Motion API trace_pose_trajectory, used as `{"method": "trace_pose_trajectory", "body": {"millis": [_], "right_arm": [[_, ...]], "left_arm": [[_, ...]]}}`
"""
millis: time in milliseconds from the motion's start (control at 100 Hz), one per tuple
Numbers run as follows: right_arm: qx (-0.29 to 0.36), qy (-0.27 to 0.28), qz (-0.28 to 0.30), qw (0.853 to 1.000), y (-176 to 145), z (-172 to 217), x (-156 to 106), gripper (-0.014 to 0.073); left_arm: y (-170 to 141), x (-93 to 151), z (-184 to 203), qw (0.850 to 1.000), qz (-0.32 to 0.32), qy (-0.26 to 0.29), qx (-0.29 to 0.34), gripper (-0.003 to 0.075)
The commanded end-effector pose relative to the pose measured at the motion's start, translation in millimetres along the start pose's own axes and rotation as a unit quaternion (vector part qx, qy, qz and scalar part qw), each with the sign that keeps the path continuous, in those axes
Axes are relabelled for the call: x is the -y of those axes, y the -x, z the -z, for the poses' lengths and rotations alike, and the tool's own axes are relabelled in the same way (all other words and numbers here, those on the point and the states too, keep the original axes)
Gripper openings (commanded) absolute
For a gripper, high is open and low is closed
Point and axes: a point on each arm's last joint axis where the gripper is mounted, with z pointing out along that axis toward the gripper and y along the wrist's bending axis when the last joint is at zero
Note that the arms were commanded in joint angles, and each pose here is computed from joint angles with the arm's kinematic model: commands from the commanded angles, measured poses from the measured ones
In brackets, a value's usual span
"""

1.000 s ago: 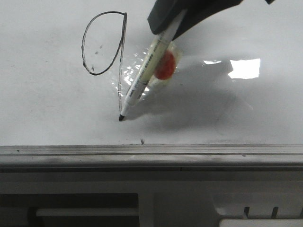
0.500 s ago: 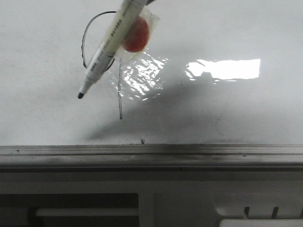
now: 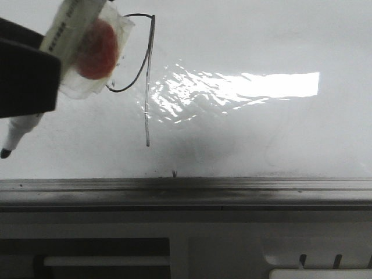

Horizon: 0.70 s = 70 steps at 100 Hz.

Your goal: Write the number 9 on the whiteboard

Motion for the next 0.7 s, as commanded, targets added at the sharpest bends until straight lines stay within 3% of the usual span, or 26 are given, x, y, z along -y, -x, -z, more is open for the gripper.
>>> {"method": "trace_pose_trajectory", "body": {"millis": [0, 290, 360, 550, 650, 690], "right_arm": [[0.05, 0.011, 0.001, 0.999, 13.6, 10.5, -5.9, -0.0069], [0.046, 0.011, 0.001, 0.999, 12.8, 10.4, -5.9, -0.0069], [0.045, 0.009, 0.004, 0.999, 12.6, 10.4, -5.6, -0.0069], [0.042, 0.01, 0.004, 0.999, 12.2, 10.3, -5.7, -0.0069], [0.043, 0.007, 0.013, 0.999, 12.4, 10.3, -5.4, -0.0051], [0.046, 0.007, 0.015, 0.999, 12.8, 10.4, -5.3, 0.0012]], "left_arm": [[18.7, -1.8, -5.1, 0.998, 0.003, 0.005, 0.068, 0.0338], [16.6, -3.6, -9.7, 0.997, 0.049, 0.012, 0.062, 0.0308], [16.5, -3.5, -9.7, 0.997, 0.049, 0.012, 0.061, 0.0246], [16.5, -3.5, -9.7, 0.997, 0.049, 0.012, 0.061, -0.0022], [16.5, -3.5, -9.7, 0.997, 0.049, 0.012, 0.061, -0.002], [16.5, -3.5, -9.7, 0.997, 0.049, 0.012, 0.061, -0.002]]}}
